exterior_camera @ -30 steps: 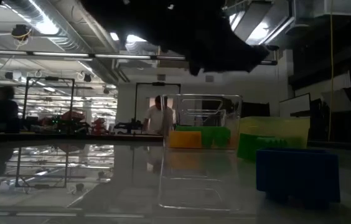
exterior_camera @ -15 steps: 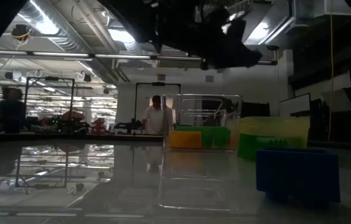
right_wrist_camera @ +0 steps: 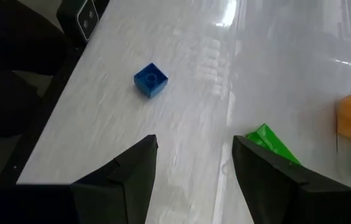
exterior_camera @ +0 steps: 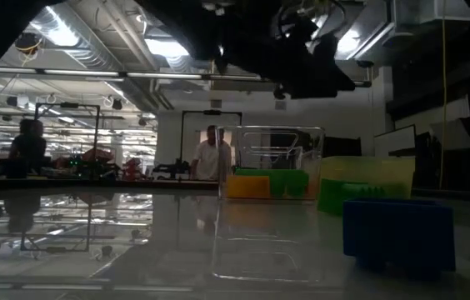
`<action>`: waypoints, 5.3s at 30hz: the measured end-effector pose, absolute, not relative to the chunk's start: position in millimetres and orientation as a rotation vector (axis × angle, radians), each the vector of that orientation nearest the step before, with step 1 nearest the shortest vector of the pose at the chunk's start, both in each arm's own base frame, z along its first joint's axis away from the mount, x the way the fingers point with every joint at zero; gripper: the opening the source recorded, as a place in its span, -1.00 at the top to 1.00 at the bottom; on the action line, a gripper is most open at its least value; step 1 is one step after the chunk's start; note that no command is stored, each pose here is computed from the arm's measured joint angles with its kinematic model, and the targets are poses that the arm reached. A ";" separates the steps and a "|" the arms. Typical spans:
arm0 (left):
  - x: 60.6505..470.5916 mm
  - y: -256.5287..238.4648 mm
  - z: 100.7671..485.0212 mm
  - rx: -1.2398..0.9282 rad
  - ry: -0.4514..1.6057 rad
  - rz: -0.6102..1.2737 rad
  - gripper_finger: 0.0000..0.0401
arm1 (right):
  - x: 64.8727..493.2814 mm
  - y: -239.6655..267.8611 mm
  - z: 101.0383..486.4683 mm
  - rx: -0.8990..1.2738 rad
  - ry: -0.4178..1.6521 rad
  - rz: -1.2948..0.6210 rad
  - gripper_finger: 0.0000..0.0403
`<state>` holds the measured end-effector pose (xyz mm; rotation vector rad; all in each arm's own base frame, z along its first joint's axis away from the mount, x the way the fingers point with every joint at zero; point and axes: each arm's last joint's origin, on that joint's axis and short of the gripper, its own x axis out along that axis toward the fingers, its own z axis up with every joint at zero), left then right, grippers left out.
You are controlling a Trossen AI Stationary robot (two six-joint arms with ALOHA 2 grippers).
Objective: Sort blocks by size
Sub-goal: Put the small blue game piece into the yellow bin
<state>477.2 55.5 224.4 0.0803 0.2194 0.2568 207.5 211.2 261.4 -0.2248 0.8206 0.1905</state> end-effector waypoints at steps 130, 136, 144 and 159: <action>218.8 -99.4 275.3 0.152 0.556 0.052 -0.17 | 297.6 66.0 291.8 -0.455 1.435 -0.075 0.27; 216.8 -97.4 272.6 0.178 0.581 0.093 -0.17 | 285.5 37.4 298.4 -0.489 1.538 -0.231 0.25; 213.9 -95.0 269.2 0.190 0.617 0.135 -0.17 | 286.7 -11.7 297.7 -0.391 1.606 -0.347 0.25; 212.3 -93.2 267.4 0.235 0.639 0.156 -0.17 | 278.0 -71.6 296.5 -0.134 1.650 -0.446 0.08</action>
